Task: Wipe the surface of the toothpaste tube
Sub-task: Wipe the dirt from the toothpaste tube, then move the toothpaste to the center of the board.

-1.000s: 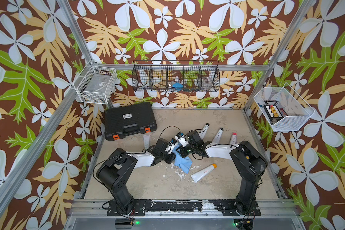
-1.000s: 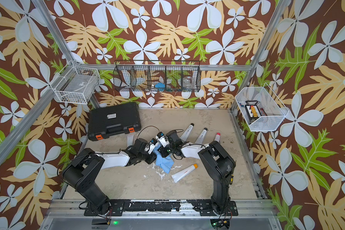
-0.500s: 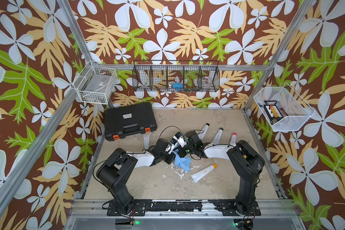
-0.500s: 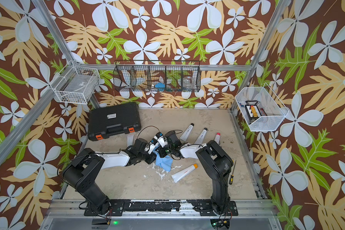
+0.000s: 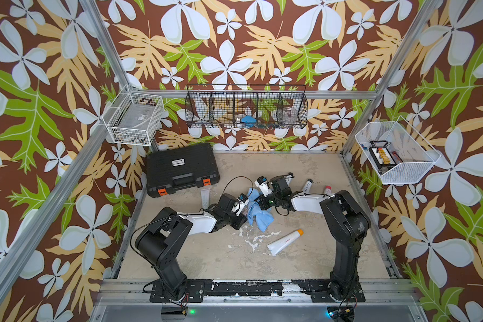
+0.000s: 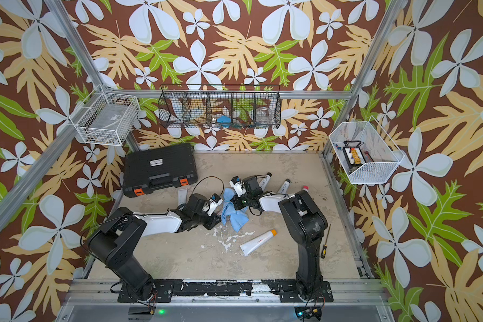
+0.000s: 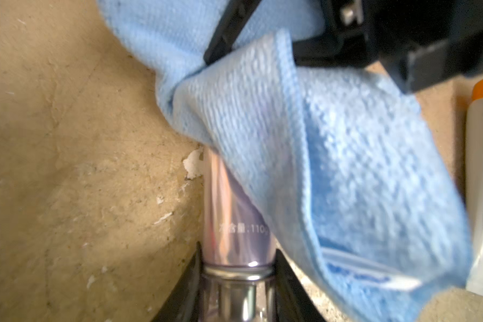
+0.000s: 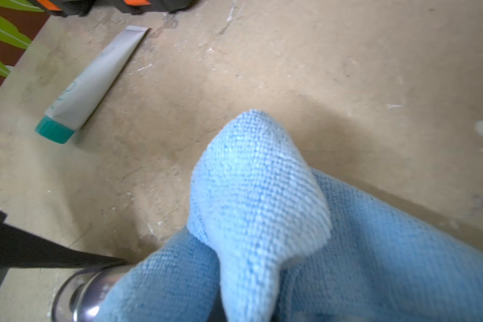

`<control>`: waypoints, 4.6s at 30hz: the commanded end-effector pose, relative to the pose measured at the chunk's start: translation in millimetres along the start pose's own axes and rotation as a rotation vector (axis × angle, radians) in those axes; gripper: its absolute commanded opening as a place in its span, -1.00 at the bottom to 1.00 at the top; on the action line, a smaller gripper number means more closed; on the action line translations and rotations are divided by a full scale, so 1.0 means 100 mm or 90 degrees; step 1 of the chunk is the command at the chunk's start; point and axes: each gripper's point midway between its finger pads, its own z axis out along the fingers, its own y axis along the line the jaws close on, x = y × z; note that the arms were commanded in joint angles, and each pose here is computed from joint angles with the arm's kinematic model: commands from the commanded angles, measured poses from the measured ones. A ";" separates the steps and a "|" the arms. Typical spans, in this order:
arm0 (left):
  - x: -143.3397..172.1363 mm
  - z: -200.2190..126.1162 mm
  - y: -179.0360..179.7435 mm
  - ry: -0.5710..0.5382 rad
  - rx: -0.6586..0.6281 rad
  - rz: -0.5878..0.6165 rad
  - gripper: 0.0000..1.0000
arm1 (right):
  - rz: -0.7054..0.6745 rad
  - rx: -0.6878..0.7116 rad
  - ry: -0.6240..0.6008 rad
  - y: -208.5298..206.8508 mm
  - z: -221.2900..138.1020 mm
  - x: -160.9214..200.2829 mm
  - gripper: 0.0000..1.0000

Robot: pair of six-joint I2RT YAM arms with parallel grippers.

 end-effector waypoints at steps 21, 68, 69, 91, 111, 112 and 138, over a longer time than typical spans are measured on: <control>0.04 0.02 0.00 0.013 0.001 -0.005 -0.44 | -0.018 -0.114 0.068 0.89 0.12 0.46 -1.00; 0.03 0.00 0.08 0.013 -0.032 -0.023 -0.46 | 0.070 0.021 -0.055 -0.03 -0.58 0.16 -1.00; 0.03 0.00 0.09 0.013 -0.036 -0.026 -0.46 | 0.069 0.020 -0.062 0.00 -0.64 0.11 -1.00; -0.15 -0.18 1.12 -0.015 -0.253 -0.234 -0.46 | 0.058 0.020 -0.157 0.42 -1.72 -0.36 -1.00; 0.58 -0.53 1.11 -0.013 -0.343 -0.479 -0.45 | 0.039 0.039 -0.171 0.42 -1.83 -0.56 -1.00; 0.61 -0.53 1.10 -0.008 -0.344 -0.478 -0.45 | 0.037 0.040 -0.175 0.43 -1.86 -0.57 -1.00; -1.17 -0.40 -0.07 -0.157 -0.145 -0.148 0.57 | 0.239 0.376 -0.335 -0.84 -3.05 -0.28 -1.00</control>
